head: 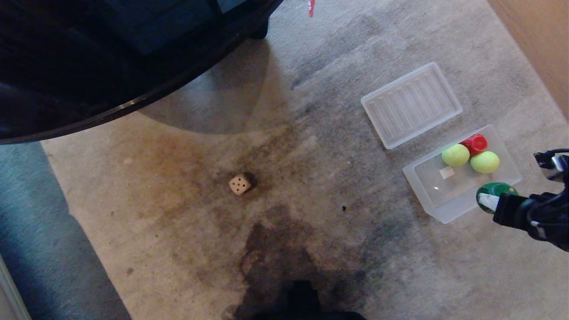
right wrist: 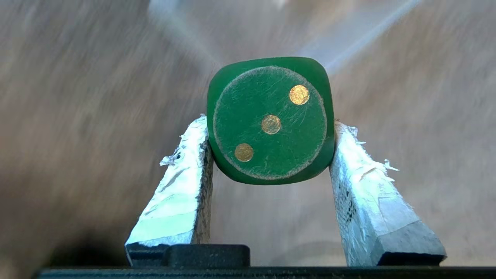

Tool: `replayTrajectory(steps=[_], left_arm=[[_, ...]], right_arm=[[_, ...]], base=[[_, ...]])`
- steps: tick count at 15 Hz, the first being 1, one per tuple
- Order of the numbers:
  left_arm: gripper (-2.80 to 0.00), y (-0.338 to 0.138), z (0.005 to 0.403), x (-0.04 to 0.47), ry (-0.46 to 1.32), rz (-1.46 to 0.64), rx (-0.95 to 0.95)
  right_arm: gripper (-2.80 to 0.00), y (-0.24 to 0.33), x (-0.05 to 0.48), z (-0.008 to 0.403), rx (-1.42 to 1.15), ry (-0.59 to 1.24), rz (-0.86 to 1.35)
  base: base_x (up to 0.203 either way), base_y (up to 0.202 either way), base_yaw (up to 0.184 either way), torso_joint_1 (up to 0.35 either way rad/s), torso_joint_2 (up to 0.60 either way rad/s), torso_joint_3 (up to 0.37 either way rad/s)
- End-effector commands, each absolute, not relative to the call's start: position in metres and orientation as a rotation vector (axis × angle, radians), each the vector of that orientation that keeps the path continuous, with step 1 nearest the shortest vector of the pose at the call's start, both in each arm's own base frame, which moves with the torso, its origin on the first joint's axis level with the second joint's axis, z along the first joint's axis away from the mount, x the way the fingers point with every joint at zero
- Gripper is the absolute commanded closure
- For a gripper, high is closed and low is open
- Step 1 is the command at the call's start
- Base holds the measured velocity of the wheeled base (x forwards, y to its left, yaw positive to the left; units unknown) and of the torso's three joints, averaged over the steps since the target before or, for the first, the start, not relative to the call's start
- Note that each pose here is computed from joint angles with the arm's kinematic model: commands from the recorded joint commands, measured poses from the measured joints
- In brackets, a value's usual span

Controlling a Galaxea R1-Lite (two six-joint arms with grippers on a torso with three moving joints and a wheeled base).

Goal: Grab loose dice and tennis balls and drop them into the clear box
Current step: Put the toys in the box

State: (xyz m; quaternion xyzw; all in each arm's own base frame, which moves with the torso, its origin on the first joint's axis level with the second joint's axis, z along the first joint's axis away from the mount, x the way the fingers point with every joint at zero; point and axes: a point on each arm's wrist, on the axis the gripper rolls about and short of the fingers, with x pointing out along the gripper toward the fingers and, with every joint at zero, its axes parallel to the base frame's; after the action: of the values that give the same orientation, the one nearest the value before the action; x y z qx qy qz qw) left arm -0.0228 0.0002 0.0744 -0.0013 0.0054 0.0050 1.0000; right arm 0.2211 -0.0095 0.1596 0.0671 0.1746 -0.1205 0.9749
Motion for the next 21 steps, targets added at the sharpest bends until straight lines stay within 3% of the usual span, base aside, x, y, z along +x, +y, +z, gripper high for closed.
replayTrajectory(steps=[1, 5, 12, 13, 21], left_arm=[[0.00, 0.000, 0.074, -0.023, 0.012, 0.010, -0.003], [0.00, 0.000, 0.074, -0.023, 0.011, 0.010, -0.003], [0.00, 0.000, 0.074, -0.023, 0.012, 0.011, -0.003], [0.00, 0.000, 0.074, -0.023, 0.012, 0.011, -0.003], [0.00, 0.000, 0.074, -0.023, 0.011, 0.011, -0.003]], right_arm=[[0.00, -0.018, 0.277, 0.121, 0.142, 0.385, -0.306], [0.00, -0.040, 0.321, 0.107, 0.215, 0.314, -0.397], [0.00, -0.039, 0.326, 0.091, 0.234, 0.282, -0.355], [-2.80, -0.039, 0.326, 0.092, 0.235, 0.279, -0.356], [-2.80, -0.037, 0.302, 0.108, 0.232, 0.263, -0.334]], base=[[0.000, 0.000, 0.000, 0.000, 0.00, 0.000], [0.000, 0.000, 0.000, 0.000, 0.00, 0.000], [0.000, 0.000, 0.000, 0.000, 0.00, 0.000], [0.000, 0.000, 0.000, 0.000, 0.00, 0.000], [0.000, 0.000, 0.000, 0.000, 0.00, 0.000]])
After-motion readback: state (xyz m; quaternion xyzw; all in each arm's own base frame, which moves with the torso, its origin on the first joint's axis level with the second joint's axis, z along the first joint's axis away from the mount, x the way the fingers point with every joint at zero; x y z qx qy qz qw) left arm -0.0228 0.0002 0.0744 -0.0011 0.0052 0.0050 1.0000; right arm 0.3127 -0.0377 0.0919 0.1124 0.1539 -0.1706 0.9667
